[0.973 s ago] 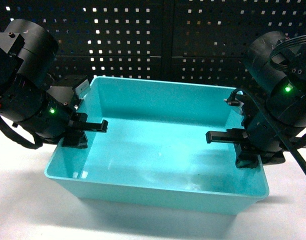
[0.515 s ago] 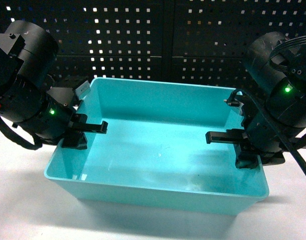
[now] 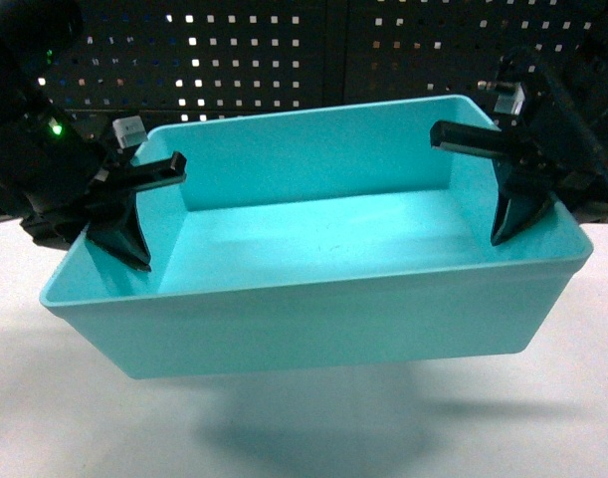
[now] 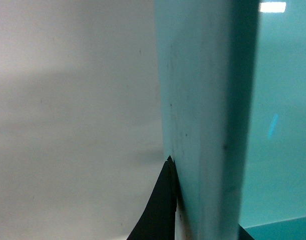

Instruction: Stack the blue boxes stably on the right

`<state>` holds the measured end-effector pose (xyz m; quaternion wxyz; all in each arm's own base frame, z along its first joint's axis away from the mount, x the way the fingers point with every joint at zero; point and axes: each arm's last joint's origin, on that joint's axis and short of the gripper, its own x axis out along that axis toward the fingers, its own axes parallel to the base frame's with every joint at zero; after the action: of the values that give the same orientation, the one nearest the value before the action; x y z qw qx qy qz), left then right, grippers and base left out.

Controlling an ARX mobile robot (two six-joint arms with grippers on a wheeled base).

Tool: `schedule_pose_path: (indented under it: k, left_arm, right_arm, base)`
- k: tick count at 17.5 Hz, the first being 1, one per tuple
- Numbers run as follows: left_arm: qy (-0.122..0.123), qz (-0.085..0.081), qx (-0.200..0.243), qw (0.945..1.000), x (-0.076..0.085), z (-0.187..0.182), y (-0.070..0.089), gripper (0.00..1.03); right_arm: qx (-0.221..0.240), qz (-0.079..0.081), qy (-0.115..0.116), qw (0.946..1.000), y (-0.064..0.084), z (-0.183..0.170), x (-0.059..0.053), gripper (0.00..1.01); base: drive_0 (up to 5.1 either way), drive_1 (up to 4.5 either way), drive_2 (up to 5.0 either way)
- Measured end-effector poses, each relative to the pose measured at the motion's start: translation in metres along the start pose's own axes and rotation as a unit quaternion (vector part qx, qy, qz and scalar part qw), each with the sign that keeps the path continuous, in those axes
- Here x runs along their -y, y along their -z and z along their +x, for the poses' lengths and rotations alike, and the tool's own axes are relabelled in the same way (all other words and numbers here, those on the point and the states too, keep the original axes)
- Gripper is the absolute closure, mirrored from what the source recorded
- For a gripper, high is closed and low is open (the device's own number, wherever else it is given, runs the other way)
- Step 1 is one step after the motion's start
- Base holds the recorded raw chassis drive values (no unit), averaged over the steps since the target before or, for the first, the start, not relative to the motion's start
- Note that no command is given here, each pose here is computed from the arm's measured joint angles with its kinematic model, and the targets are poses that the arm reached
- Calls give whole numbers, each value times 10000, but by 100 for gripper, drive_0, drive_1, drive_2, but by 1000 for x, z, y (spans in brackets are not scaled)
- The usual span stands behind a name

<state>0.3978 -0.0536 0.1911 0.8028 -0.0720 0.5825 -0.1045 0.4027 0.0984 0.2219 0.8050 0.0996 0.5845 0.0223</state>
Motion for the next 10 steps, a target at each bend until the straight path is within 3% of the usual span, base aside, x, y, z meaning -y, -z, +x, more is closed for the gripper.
schedule_pose_path:
  k: [5, 8, 10]
  left_arm:
    - [45, 66, 111, 9999, 10, -29, 1, 101]
    - [-70, 193, 340, 9992, 16, -42, 0, 101]
    - [-164, 342, 758, 9964, 21, -51, -1, 101]
  right_arm:
    - [-55, 274, -32, 9996, 12, -22, 5, 99]
    - [-218, 616, -72, 9978, 24, -27, 9, 99]
    - [-88, 766, -136, 9969, 23, -33, 7, 99]
  base:
    - [0, 0, 0]
    - [0, 0, 0]
    - [0, 0, 0]
